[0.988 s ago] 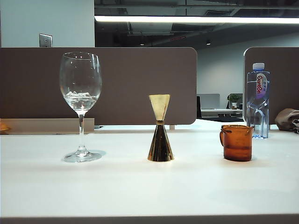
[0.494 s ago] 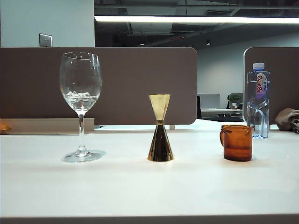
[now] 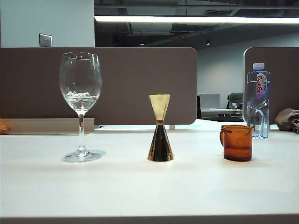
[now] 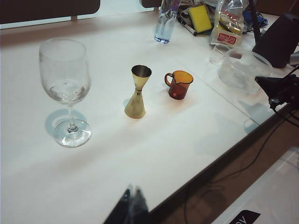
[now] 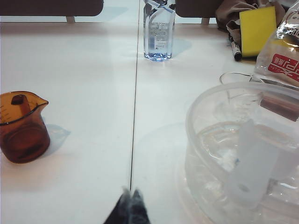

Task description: Pick up the small amber measuring cup and pour the water in it into the jigger, then pick up the jigger and pour the water in it into the wine glass.

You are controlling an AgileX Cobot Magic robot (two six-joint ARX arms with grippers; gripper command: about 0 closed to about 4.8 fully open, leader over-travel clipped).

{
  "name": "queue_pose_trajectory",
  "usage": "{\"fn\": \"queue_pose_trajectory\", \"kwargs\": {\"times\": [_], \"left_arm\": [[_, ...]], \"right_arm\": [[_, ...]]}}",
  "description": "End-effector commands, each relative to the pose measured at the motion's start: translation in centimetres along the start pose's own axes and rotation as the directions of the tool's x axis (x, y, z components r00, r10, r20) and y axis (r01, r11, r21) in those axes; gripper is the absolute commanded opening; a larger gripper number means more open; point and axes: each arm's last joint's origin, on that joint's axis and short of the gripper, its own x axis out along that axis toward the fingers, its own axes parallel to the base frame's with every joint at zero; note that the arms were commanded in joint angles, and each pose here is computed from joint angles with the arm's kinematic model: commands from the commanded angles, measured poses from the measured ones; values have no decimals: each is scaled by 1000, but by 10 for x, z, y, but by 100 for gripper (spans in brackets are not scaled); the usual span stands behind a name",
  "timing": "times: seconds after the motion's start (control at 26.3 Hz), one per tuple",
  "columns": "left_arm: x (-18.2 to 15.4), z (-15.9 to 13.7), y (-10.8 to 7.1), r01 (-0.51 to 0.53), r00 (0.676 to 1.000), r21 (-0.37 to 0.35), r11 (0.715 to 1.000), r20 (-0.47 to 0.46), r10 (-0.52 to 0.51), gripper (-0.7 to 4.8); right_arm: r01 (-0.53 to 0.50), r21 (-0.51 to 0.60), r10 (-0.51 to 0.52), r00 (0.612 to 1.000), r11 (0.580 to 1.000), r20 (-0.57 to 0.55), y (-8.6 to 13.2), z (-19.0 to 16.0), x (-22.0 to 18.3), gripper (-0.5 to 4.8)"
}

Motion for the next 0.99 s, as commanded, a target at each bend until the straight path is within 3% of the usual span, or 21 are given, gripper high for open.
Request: {"fn": "queue_pose_trajectory", "kwargs": {"times": [0.04,0.65,0.8,0.91,0.99], "left_arm": [[0,1,0,-2,1000,4,1000,12,2,-2],[0,1,0,-2,1000,4,1000,12,2,-2],[0,1,0,-2,1000,4,1000,12,2,-2],[0,1,0,-2,1000,4,1000,12,2,-2],[0,1,0,-2,1000,3,1000,12,2,-2]], "right_arm": [[0,3,0,1000,1000,-4,0,-2,1,-1],[-2,6,2,1000,1000,-3,0,-2,1,-1],[-4,58,3,1000,998,11,0,3,-1,-1],[-4,68,2,1000,998,27,0,38,-20,-1],[-23,138,7,993,990,120,0,68,-36,-1]]}}
